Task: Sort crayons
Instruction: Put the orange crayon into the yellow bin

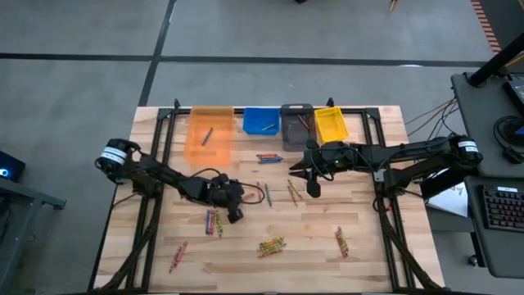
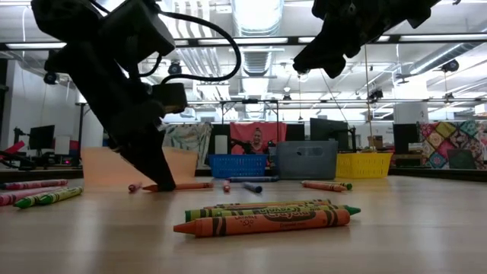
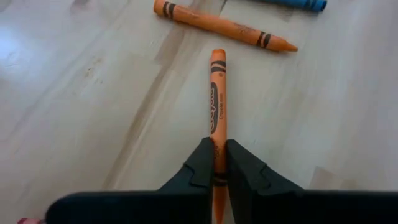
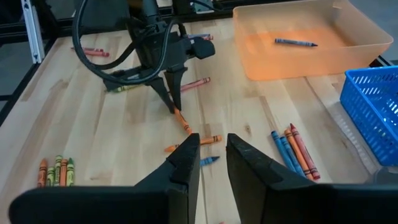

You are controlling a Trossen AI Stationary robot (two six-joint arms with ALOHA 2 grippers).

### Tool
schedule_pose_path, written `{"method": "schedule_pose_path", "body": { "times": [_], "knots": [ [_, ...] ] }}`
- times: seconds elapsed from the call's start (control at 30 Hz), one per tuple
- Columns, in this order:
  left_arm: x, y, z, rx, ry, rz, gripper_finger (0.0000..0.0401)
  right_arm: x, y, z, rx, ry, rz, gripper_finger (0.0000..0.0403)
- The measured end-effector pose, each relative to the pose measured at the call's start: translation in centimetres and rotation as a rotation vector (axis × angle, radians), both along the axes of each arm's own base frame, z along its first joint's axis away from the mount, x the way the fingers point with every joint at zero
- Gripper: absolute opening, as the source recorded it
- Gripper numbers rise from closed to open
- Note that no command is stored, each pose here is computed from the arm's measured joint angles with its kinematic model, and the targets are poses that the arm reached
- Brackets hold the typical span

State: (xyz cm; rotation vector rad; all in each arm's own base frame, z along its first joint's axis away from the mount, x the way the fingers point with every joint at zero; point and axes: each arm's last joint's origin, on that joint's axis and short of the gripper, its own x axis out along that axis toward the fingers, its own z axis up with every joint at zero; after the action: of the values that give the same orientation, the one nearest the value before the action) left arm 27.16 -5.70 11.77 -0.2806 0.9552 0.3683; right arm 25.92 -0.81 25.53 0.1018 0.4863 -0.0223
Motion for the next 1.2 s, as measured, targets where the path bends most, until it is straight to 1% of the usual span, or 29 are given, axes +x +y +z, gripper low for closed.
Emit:
{"method": "schedule_pose_path", "body": {
  "times": [0.1, 0.2, 0.3, 0.4, 0.57, 0.67, 0.73, 0.83, 0.93, 1.07, 1.2],
  "knots": [
    [-0.6, 0.2, 1.2, 0.029, -0.011, -0.014, 0.0002, 0.0, 0.0, -0.1, -0.013, 0.002, 0.007, 0.0065],
    [-1.0, 0.4, 3.6, 0.064, -0.096, -0.017, 0.0001, -0.1, 0.0, -0.3, -0.029, -0.004, 0.015, 0.0063],
    [-1.5, 0.7, 6.0, 0.115, -0.181, -0.040, 0.0001, -0.1, 0.0, -0.7, -0.035, -0.047, 0.017, 0.0064],
    [-2.1, 0.9, 8.8, 0.167, -0.313, -0.071, 0.0001, -0.1, 0.0, -1.3, -0.056, -0.119, 0.024, 0.0065],
    [-2.7, 1.1, 12.6, 0.258, -0.524, -0.137, 0.0000, -0.3, 0.0, -1.9, -0.076, -0.228, 0.027, 0.0063],
    [-2.5, 1.0, 14.1, 0.324, -0.639, -0.191, 0.0000, -0.3, 0.0, -1.5, -0.074, -0.295, 0.035, 0.0069],
    [-2.1, 0.9, 14.7, 0.360, -0.703, -0.231, 0.0000, -0.3, 0.1, -1.2, -0.066, -0.336, 0.062, 0.0076],
    [-1.4, 0.7, 14.9, 0.413, -0.764, -0.253, 0.0000, -0.2, 0.3, -0.7, -0.059, -0.398, 0.101, 0.0092],
    [-0.4, 0.5, 14.5, 0.453, -0.795, -0.268, 0.0000, -0.2, 0.4, -0.1, -0.072, -0.454, 0.103, 0.0110],
    [1.0, 0.2, 13.6, 0.480, -0.838, -0.269, 0.0000, -0.1, 0.4, 0.7, -0.086, -0.518, 0.103, 0.0132],
    [2.1, 0.2, 13.0, 0.506, -0.896, -0.252, 0.0000, 0.1, 0.4, 1.5, -0.097, -0.550, 0.132, 0.0149]
  ]
}}
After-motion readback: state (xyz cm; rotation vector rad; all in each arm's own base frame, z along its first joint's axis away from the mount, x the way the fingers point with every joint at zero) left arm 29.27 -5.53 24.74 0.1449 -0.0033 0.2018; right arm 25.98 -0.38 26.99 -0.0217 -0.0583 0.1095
